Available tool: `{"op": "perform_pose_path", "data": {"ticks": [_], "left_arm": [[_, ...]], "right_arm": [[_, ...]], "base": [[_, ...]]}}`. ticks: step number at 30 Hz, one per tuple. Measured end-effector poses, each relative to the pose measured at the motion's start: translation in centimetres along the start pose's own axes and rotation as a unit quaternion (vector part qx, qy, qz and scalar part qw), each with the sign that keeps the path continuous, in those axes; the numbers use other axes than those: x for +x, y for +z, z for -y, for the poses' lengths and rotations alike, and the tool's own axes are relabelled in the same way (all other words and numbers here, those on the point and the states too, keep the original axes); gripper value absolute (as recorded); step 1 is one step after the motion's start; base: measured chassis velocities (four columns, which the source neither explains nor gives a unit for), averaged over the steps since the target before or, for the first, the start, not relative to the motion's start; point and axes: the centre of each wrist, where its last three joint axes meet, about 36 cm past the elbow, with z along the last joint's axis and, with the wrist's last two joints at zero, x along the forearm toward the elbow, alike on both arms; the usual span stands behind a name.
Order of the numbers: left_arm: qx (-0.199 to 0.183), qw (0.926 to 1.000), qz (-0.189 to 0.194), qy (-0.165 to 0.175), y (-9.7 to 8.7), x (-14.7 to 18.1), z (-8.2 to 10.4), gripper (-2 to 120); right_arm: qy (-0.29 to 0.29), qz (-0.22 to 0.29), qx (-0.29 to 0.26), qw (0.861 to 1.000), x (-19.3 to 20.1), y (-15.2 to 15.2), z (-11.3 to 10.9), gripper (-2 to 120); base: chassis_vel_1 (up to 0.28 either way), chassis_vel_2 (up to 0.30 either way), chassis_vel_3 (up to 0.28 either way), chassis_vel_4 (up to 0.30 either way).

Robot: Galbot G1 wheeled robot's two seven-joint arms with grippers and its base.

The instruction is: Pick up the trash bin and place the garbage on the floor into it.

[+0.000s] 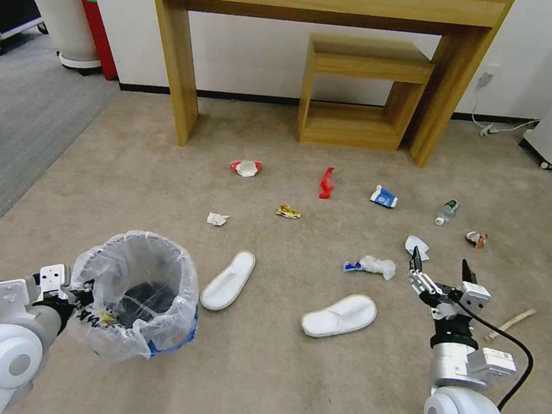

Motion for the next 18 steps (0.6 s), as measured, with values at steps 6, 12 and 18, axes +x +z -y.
{"op": "perform_pose_path", "data": {"ticks": [6,12,18], "left_arm": [[0.004,1.0000,0.000,-0.004,0.06,-0.11,-0.22,1],[0.010,0.9999,0.001,-0.010,0.07,-0.22,-0.50,1],[0.012,0.9998,0.001,-0.014,0.04,-0.39,-0.60,1]], "right_arm": [[0.001,-0.001,0.000,1.000,-0.06,0.23,0.06,100],[0.002,-0.002,-0.001,1.000,-0.17,0.49,0.09,100],[0.002,-0.002,-0.002,1.000,-0.27,0.58,0.11,100]], "base": [[-0.094,0.105,0.101,-0.105],[-0.109,0.098,0.097,-0.105],[-0.091,0.081,0.077,-0.074]]}}
